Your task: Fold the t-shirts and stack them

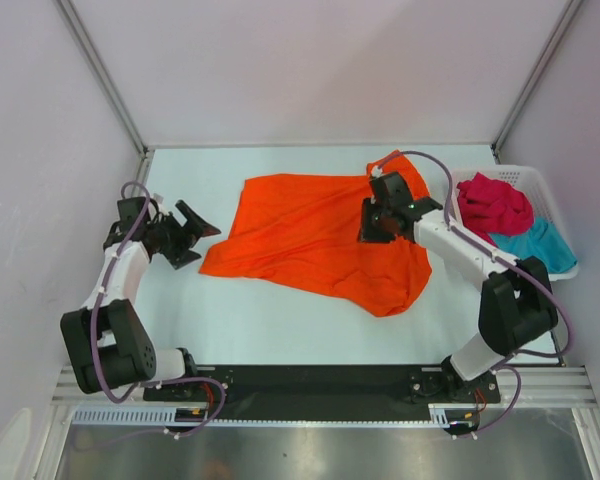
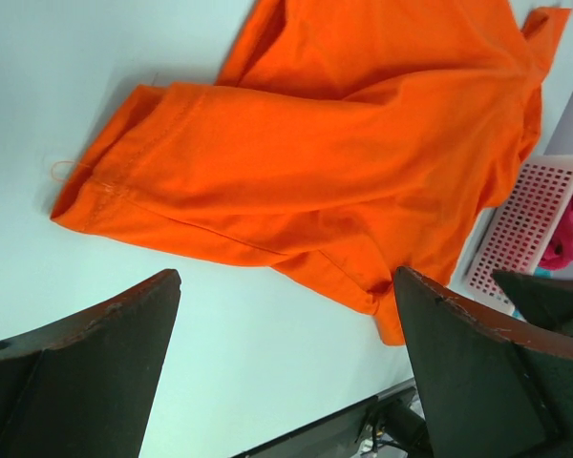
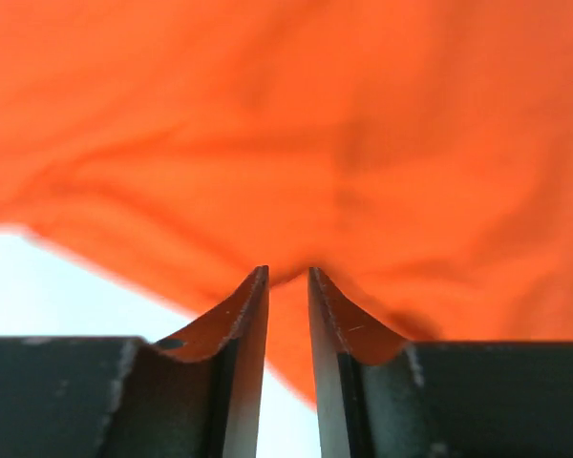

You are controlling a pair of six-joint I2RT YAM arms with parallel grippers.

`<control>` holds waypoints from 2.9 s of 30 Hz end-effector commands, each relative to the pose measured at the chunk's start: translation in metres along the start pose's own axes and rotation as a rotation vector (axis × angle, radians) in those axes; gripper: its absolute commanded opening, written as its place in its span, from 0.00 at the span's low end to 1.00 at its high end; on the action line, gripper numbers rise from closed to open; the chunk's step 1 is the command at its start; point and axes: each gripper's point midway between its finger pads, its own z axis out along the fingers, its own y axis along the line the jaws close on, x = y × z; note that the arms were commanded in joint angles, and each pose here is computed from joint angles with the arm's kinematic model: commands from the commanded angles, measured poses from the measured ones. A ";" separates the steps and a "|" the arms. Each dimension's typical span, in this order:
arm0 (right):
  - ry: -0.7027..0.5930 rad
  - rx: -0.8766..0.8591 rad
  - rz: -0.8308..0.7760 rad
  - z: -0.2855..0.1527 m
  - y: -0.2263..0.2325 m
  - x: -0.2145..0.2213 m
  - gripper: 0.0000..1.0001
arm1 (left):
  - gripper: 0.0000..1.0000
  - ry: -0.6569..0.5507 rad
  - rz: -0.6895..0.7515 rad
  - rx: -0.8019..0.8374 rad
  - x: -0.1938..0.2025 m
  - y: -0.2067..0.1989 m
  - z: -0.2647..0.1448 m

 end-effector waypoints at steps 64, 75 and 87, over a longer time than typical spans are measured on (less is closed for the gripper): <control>0.142 0.034 -0.153 0.017 0.028 0.109 0.56 | 0.32 -0.018 -0.214 -0.097 -0.006 0.051 0.056; 0.144 0.078 -0.170 0.023 0.019 0.110 0.56 | 0.34 0.003 -0.266 -0.144 0.002 0.070 0.070; 0.174 0.090 -0.179 0.041 0.013 0.117 0.54 | 0.00 0.013 -0.279 -0.153 0.006 0.074 0.074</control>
